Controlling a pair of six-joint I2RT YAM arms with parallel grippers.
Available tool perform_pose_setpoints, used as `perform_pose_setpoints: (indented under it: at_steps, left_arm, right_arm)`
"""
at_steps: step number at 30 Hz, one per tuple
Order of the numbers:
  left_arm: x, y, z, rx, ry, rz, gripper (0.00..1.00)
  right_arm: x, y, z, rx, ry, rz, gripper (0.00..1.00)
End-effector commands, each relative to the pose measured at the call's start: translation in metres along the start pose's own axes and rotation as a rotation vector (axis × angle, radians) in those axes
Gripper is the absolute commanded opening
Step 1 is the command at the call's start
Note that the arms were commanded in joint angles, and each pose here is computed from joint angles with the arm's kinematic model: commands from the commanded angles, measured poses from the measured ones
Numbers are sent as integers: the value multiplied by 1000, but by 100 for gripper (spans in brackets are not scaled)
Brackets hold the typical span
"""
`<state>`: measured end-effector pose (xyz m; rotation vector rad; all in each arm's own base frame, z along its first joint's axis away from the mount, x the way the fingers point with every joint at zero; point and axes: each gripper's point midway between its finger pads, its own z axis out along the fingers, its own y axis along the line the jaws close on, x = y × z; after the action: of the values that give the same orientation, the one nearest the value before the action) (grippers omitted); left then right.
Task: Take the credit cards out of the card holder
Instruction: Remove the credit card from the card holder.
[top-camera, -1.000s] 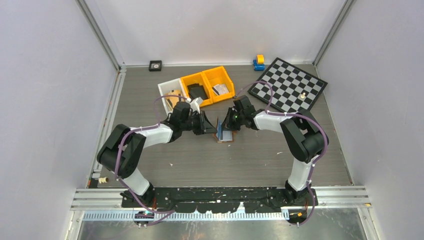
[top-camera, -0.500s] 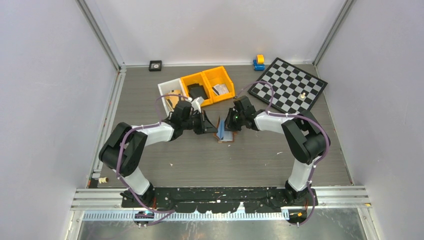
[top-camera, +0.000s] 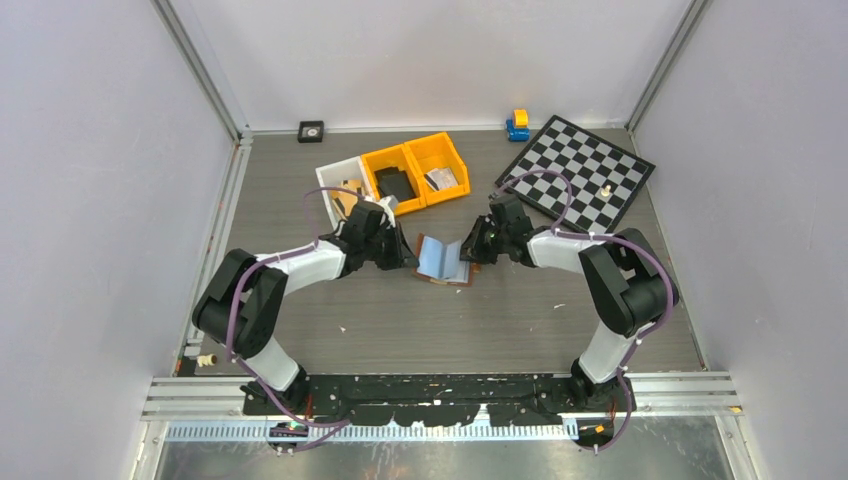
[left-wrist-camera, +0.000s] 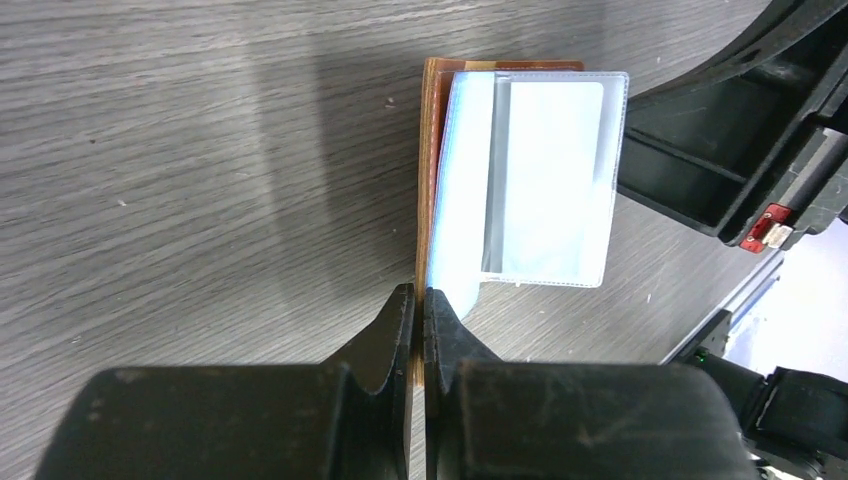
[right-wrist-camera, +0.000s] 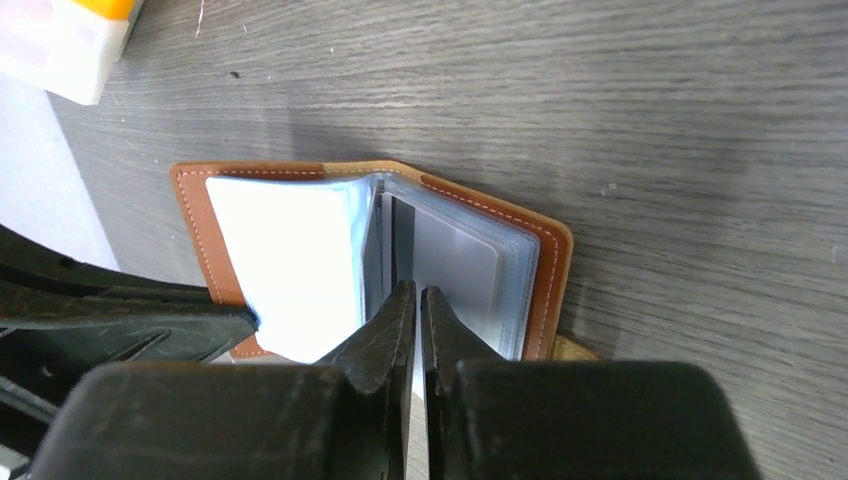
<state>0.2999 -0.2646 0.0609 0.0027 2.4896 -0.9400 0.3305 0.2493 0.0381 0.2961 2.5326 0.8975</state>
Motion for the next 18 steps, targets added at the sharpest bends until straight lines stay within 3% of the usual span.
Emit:
perform_pose_setpoints:
  at_steps: [1,18]
  left_arm:
    - [-7,6,-6,-55,-11,24,0]
    - [-1,9,3,-50,19,6,0]
  right_arm:
    - [-14,27,-13,-150,-45,33,13]
    - [-15,52,-27,-283,-69,-14,23]
